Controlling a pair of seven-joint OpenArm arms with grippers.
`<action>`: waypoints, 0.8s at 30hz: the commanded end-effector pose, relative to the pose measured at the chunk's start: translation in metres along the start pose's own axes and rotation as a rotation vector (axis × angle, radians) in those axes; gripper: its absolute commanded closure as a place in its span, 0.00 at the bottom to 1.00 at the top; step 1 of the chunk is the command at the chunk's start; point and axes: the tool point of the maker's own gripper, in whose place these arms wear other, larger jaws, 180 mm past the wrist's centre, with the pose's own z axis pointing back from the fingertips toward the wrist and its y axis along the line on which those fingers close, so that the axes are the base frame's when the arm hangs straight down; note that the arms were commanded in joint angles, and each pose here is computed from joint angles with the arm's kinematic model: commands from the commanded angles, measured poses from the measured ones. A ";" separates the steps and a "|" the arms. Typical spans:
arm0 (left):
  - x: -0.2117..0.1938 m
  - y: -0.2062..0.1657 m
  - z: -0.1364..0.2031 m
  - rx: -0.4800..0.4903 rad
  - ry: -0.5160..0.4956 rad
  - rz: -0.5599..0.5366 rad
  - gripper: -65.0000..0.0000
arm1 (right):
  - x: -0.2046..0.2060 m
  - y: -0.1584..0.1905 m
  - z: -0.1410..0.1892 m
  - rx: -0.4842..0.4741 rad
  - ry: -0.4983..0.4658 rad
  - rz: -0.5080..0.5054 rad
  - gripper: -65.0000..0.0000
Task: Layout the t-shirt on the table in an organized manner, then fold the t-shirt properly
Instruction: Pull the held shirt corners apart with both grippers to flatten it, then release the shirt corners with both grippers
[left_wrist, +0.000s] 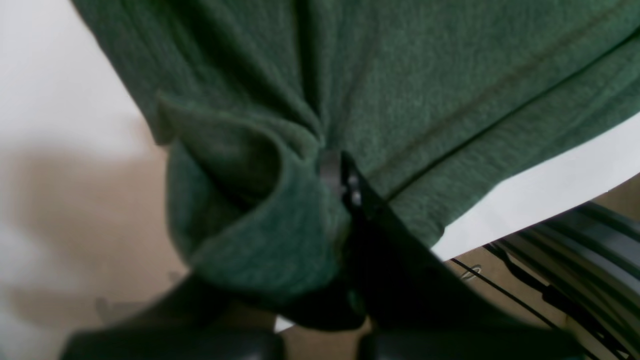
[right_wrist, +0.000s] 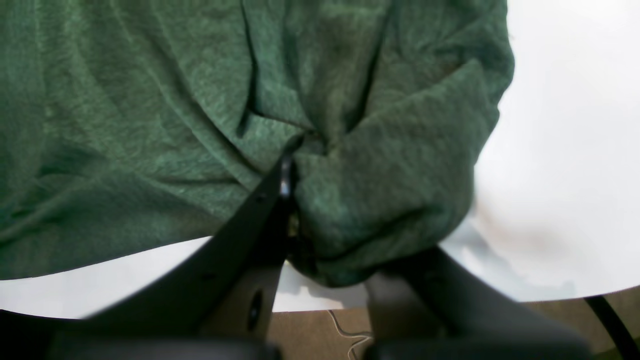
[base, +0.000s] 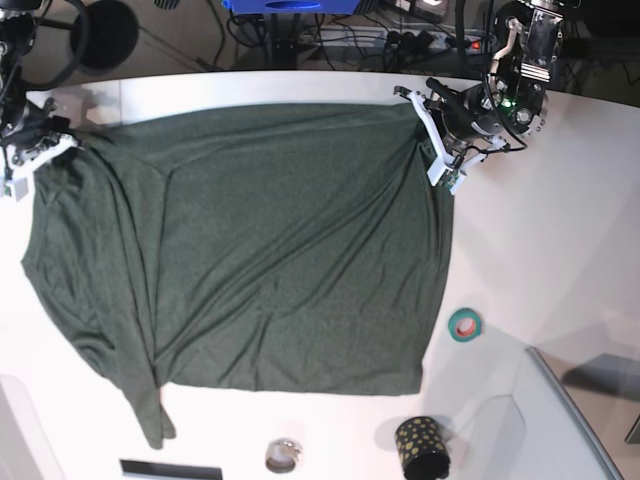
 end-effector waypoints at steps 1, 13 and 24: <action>0.005 0.005 0.003 0.014 -0.016 -0.010 1.00 | 0.014 -0.005 0.005 -0.009 -0.039 0.009 1.00; 0.008 0.006 0.006 0.018 -0.025 -0.019 1.00 | 0.014 -0.005 0.006 -0.010 -0.041 0.011 1.00; 0.005 0.000 0.010 0.013 -0.029 -0.025 1.00 | 0.012 -0.007 0.005 -0.012 -0.035 0.005 1.00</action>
